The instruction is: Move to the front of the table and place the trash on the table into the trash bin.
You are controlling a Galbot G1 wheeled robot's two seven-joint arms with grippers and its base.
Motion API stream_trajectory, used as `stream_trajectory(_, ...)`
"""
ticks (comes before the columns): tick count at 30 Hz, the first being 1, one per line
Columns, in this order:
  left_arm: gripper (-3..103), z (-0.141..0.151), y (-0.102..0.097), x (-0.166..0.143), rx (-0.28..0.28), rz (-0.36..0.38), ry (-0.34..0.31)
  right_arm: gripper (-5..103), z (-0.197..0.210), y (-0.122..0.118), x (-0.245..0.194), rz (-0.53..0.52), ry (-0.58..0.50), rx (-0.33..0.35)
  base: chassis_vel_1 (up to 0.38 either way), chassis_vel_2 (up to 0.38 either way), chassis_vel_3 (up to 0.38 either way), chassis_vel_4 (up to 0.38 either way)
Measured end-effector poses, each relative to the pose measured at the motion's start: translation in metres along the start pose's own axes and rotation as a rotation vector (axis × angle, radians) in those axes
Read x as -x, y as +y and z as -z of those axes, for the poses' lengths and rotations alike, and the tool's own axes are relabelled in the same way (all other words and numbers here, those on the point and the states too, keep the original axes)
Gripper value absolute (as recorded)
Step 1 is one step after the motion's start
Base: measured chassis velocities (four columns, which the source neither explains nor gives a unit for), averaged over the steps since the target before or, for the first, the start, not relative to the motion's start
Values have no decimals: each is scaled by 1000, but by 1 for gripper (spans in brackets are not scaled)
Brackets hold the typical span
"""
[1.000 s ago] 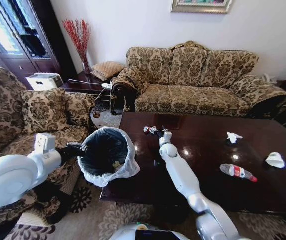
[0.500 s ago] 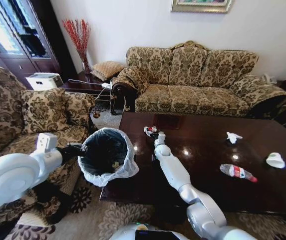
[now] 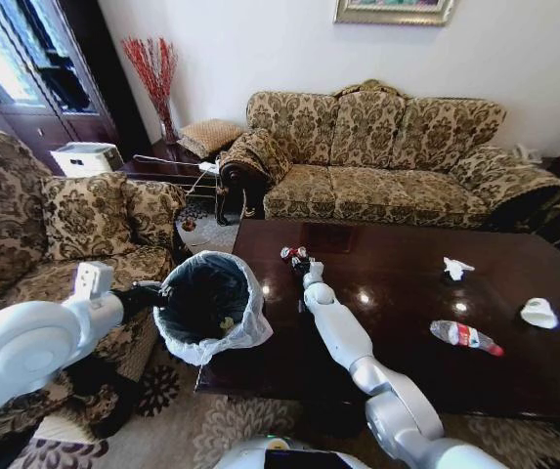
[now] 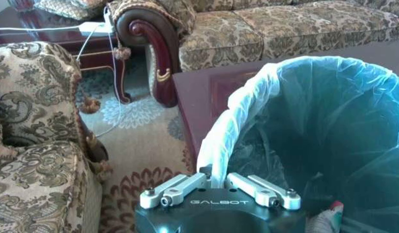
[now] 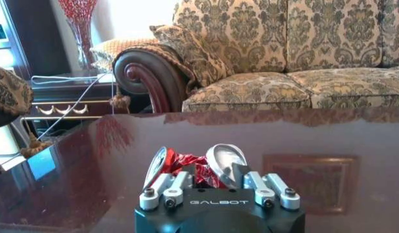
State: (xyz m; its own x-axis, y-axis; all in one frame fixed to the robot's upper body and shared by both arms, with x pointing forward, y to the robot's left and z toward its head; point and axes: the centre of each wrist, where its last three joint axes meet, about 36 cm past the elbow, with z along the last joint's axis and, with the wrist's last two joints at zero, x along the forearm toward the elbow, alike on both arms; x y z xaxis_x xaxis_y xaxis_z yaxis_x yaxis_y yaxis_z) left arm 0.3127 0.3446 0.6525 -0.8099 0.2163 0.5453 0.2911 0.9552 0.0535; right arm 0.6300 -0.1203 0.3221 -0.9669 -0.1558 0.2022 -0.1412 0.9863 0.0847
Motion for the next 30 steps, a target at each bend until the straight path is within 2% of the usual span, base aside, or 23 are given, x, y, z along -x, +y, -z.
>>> stream_trajectory(1,0,0,0,0,0,0,-1,26,0,0,0,0,3,-1,0,0,0,0)
stream_trajectory(6,0,-1,0,0,-1,0,-1,15,0,-3,-2,-2,8,-5,0,0,0,0)
stream_trajectory(9,0,-1,-1,-1,0,-3,-1,3,-1,-5,-5,-2,7,-5,0,0,0,0)
stream_trajectory(18,0,0,-4,-2,4,-7,-6,2,0,-12,-15,-6,3,4,0,0,0,0)
stream_trajectory(22,0,-1,-4,-4,4,-7,-8,2,7,-14,-25,-2,-35,22,0,0,0,0)
stream_trajectory(25,0,-1,-3,-5,4,-1,-7,2,43,-10,-64,74,-220,72,0,0,0,0)
stream_trajectory(26,0,-1,-3,-5,4,-1,-7,2,43,-10,-64,74,-220,72,0,0,0,0)
stream_trajectory(28,0,-1,-2,-3,6,2,2,2,73,-3,-105,163,-357,96,0,0,0,0)
stream_trajectory(30,0,0,-1,-3,8,2,5,2,83,0,-120,203,-398,107,0,0,0,0)
